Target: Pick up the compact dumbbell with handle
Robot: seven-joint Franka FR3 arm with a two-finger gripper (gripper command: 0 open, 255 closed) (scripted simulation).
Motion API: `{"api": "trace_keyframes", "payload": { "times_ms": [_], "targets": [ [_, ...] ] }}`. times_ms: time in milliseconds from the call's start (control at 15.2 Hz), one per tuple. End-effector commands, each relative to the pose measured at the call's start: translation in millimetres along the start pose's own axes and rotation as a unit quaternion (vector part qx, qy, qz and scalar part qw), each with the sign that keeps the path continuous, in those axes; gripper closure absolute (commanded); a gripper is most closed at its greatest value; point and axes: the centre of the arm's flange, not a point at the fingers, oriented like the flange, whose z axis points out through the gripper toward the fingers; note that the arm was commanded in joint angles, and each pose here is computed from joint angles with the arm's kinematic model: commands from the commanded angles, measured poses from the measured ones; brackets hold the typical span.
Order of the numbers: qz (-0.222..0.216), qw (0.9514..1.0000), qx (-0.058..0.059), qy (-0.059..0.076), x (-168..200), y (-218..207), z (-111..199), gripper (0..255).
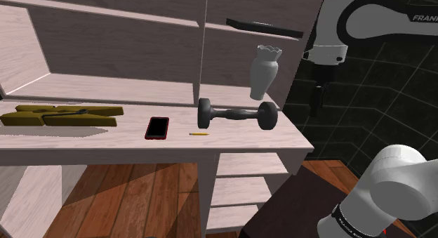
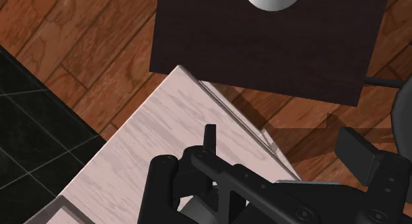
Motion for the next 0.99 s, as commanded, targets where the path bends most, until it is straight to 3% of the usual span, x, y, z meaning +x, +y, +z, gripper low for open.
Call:
{"api": "trace_keyframes", "payload": {
  "times_ms": [0, 198, 462, 660, 924],
  "targets": [
    [0.000, 1.0000, 0.000, 0.000, 0.0, 0.0, 0.0, 0],
    [-0.055, 0.9981, -0.017, 0.022, 30.8, 2.6, 8.9, 0],
    [-0.129, 0.9895, -0.040, 0.051, 72.5, 1.2, 18.7, 0],
    [-0.183, 0.9787, -0.056, 0.073, 103.8, -3.6, 24.6, 0],
    [-0.255, 0.9584, -0.078, 0.101, 144.6, -15.2, 30.6, 0]
  ]
}}
